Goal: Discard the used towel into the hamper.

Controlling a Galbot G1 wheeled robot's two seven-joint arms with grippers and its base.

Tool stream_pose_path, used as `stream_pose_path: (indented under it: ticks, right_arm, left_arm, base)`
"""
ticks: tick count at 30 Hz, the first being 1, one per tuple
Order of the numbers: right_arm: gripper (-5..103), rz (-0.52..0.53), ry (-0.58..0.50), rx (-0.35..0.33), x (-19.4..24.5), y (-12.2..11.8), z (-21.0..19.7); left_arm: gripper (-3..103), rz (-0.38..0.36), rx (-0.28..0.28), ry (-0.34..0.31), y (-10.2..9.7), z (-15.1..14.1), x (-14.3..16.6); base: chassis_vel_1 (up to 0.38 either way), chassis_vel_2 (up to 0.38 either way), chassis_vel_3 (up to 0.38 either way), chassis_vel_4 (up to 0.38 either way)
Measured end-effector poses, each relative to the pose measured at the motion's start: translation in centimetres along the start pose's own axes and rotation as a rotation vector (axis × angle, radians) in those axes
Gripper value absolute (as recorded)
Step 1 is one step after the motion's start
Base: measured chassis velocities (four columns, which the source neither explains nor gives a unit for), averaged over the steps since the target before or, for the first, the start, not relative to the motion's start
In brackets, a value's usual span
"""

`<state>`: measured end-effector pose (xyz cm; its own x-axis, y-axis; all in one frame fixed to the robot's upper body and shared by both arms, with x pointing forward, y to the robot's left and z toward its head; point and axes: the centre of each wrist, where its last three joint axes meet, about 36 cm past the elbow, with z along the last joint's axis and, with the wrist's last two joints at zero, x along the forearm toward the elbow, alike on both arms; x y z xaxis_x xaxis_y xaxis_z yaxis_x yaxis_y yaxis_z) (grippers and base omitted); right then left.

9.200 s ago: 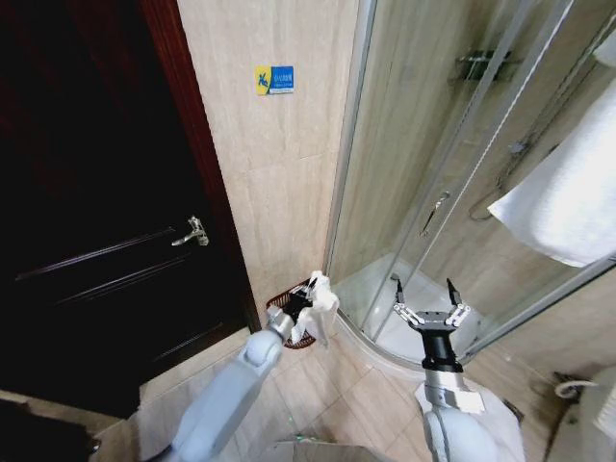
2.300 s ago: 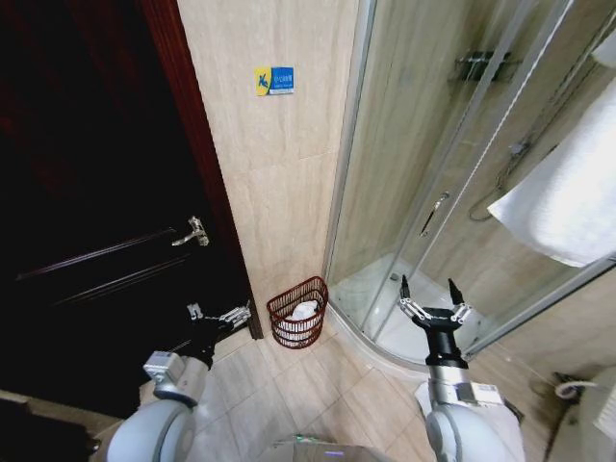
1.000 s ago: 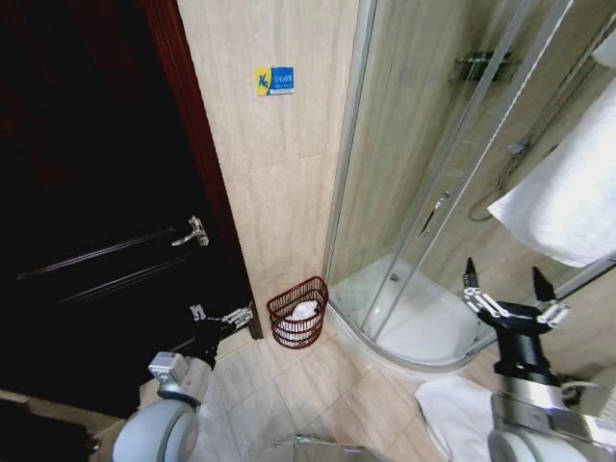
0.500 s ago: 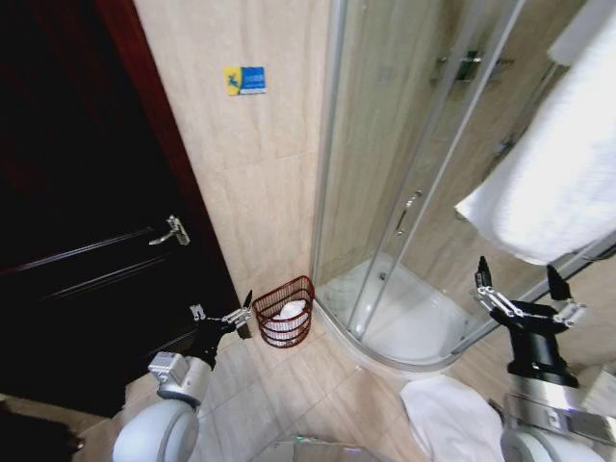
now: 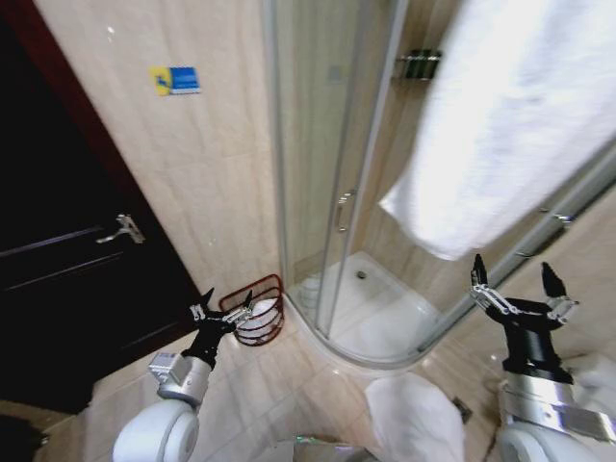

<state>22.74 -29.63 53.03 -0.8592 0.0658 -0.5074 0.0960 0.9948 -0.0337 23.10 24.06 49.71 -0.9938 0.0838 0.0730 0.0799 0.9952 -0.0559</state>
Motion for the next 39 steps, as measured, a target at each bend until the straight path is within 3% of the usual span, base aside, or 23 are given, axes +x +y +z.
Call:
stream_pose_path:
  ticks: [6, 28, 39]
  right_arm:
    - [100, -0.055, -0.021, -0.041, -0.1, 0.8, 0.2]
    - [100, -0.054, -0.045, -0.029, -0.6, 0.6, 0.1]
    - [100, -0.106, -0.137, 0.002, -4.3, -2.6, -2.0]
  left_arm:
    - [100, 0.001, 0.000, 0.000, 0.0, 0.0, 0.0]
    - [100, 0.000, 0.000, 0.000, 0.0, 0.0, 0.0]
    - [100, 0.000, 0.000, 0.000, 0.0, 0.0, 0.0]
  base:
    - [-0.099, -0.150, 0.177, 0.081]
    - [0.046, 0.051, 0.017, 0.020]
    - [0.000, 0.000, 0.000, 0.000]
